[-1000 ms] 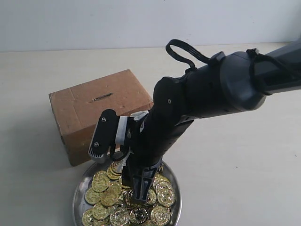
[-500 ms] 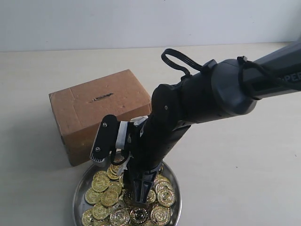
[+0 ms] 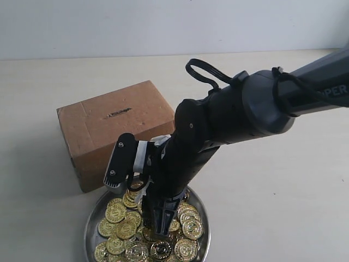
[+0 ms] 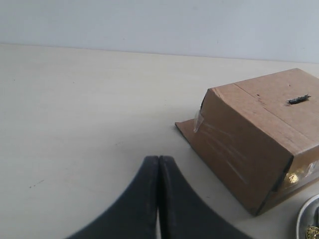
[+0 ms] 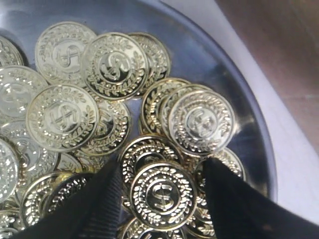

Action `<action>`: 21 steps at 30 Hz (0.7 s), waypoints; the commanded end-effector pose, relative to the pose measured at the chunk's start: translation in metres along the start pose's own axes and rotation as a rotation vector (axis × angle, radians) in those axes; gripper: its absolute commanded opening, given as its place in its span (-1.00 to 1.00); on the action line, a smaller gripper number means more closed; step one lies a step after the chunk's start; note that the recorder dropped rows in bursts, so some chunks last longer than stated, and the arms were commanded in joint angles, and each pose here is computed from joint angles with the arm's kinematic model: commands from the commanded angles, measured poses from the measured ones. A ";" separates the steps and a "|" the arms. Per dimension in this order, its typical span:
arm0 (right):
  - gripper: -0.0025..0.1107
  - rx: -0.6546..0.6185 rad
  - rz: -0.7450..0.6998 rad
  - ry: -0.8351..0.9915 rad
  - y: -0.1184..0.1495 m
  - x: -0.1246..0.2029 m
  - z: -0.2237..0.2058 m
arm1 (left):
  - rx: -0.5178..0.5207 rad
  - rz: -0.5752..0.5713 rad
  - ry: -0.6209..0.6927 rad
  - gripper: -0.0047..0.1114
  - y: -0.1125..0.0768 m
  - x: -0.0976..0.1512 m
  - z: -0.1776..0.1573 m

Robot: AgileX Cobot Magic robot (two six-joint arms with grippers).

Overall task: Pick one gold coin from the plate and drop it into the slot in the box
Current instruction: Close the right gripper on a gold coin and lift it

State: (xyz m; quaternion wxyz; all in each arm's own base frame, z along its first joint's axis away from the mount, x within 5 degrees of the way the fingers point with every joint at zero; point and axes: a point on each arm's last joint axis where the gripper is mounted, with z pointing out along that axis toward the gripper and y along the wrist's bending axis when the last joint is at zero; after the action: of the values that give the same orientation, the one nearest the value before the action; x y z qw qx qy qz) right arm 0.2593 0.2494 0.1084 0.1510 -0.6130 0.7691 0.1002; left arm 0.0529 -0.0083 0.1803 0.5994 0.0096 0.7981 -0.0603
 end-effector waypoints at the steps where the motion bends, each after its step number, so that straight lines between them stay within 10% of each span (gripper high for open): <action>1: -0.12 -0.011 0.002 0.009 0.001 0.000 0.002 | 0.004 -0.002 -0.010 -0.92 0.000 -0.001 0.000; 21: -0.43 0.000 -0.004 -0.013 0.001 -0.003 -0.008 | 0.004 -0.002 -0.010 -0.92 0.000 -0.001 0.000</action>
State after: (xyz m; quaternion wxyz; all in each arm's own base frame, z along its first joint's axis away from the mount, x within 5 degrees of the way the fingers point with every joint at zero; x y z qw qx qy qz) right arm 0.2590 0.2494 0.1091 0.1508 -0.6126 0.7693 0.1010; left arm 0.0529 -0.0083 0.1803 0.5994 0.0096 0.7981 -0.0603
